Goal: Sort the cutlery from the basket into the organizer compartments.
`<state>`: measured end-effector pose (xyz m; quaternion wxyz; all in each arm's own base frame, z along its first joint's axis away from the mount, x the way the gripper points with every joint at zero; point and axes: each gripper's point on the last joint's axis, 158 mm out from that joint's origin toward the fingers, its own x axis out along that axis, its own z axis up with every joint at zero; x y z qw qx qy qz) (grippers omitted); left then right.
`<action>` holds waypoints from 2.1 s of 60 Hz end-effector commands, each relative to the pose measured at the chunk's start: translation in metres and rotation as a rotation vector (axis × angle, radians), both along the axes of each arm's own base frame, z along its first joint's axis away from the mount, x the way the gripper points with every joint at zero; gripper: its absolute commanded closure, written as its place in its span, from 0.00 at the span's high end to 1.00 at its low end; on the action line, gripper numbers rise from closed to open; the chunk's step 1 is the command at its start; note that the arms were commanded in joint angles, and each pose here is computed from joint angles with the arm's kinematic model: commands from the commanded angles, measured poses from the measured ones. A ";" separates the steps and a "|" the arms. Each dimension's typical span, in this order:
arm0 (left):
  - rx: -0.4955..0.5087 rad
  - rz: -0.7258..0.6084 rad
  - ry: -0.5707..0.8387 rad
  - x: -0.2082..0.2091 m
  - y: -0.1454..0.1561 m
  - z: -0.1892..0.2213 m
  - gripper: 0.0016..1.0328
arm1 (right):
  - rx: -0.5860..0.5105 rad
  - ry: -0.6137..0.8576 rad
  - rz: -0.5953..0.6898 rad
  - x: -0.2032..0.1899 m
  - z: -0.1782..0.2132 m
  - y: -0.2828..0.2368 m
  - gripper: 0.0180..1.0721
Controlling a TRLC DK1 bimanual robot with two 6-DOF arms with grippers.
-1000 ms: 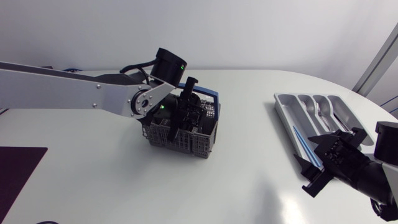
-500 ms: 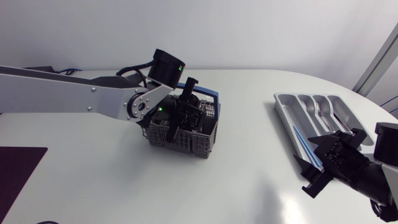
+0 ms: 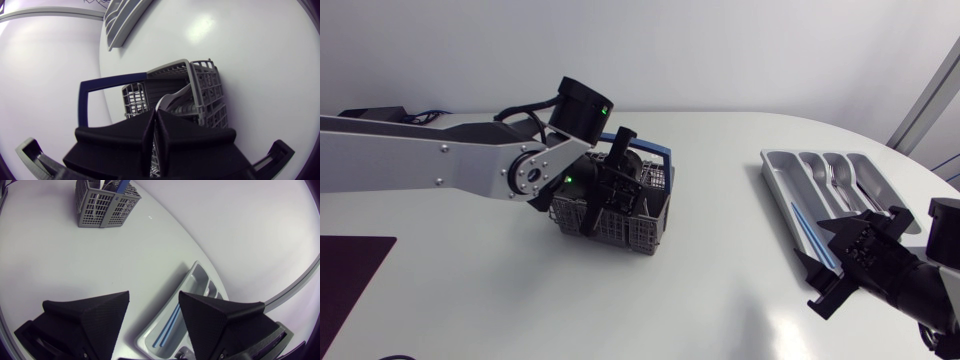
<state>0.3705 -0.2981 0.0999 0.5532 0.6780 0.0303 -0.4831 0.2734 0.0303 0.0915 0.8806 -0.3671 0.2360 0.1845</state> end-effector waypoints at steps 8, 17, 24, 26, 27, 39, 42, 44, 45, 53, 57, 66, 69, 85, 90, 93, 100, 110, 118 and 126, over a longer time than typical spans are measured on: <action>-0.014 -0.031 -0.048 -0.010 0.003 0.031 0.03 | 0.007 0.026 -0.007 -0.007 -0.009 0.000 0.68; -0.049 -0.023 -0.076 -0.016 0.004 0.063 0.03 | 0.008 0.018 -0.004 -0.007 -0.004 0.001 0.68; -0.088 -0.009 -0.087 -0.027 0.003 0.083 0.03 | 0.021 0.013 0.004 -0.008 -0.001 0.006 0.68; -0.112 0.010 -0.088 -0.028 0.002 0.091 0.03 | 0.029 0.011 0.007 -0.008 0.000 0.008 0.68; -0.115 0.012 -0.088 -0.029 0.002 0.092 0.03 | 0.030 0.011 0.006 -0.008 0.000 0.008 0.68; -0.223 0.109 -0.080 -0.043 0.001 0.121 0.03 | 0.065 -0.017 0.018 -0.009 0.015 0.017 0.68; -0.246 0.140 -0.089 -0.043 0.002 0.131 0.03 | 0.078 -0.025 0.025 -0.010 0.020 0.020 0.68; -0.264 0.158 -0.086 -0.043 0.003 0.136 0.03 | 0.084 -0.028 0.028 -0.011 0.022 0.022 0.68; -0.273 0.165 -0.082 -0.043 0.004 0.139 0.03 | 0.090 -0.031 0.031 -0.011 0.024 0.024 0.68; -0.334 0.247 0.001 -0.048 0.006 0.148 0.03 | 0.132 -0.050 0.055 -0.015 0.035 0.036 0.68; -0.349 0.272 0.067 -0.059 0.001 0.143 0.03 | 0.152 -0.058 0.070 -0.018 0.039 0.043 0.68; -0.390 0.371 0.221 -0.071 -0.011 0.124 0.03 | 0.181 -0.067 0.104 -0.021 0.048 0.058 0.68; -0.406 0.403 0.259 -0.072 -0.015 0.121 0.03 | 0.188 -0.073 0.115 -0.022 0.052 0.063 0.68; -0.488 0.590 0.470 -0.077 -0.036 0.098 0.03 | 0.212 -0.101 0.171 -0.026 0.070 0.093 0.67; -0.521 0.634 0.537 -0.079 -0.042 0.094 0.03 | 0.204 -0.106 0.189 -0.027 0.071 0.103 0.67; -0.528 0.657 0.578 -0.080 -0.046 0.091 0.03 | 0.195 -0.109 0.194 -0.026 0.070 0.108 0.67; -0.560 0.716 0.714 -0.082 -0.052 0.086 0.03 | 0.185 -0.123 0.216 -0.025 0.073 0.121 0.67; -0.583 0.776 0.802 -0.081 -0.058 0.079 0.03 | 0.171 -0.131 0.237 -0.021 0.075 0.137 0.59; -0.593 0.820 0.846 -0.081 -0.063 0.076 0.03 | 0.150 -0.135 0.250 -0.018 0.073 0.149 0.56; -0.590 0.848 0.870 -0.081 -0.065 0.077 0.03 | 0.131 -0.143 0.254 -0.012 0.072 0.157 0.49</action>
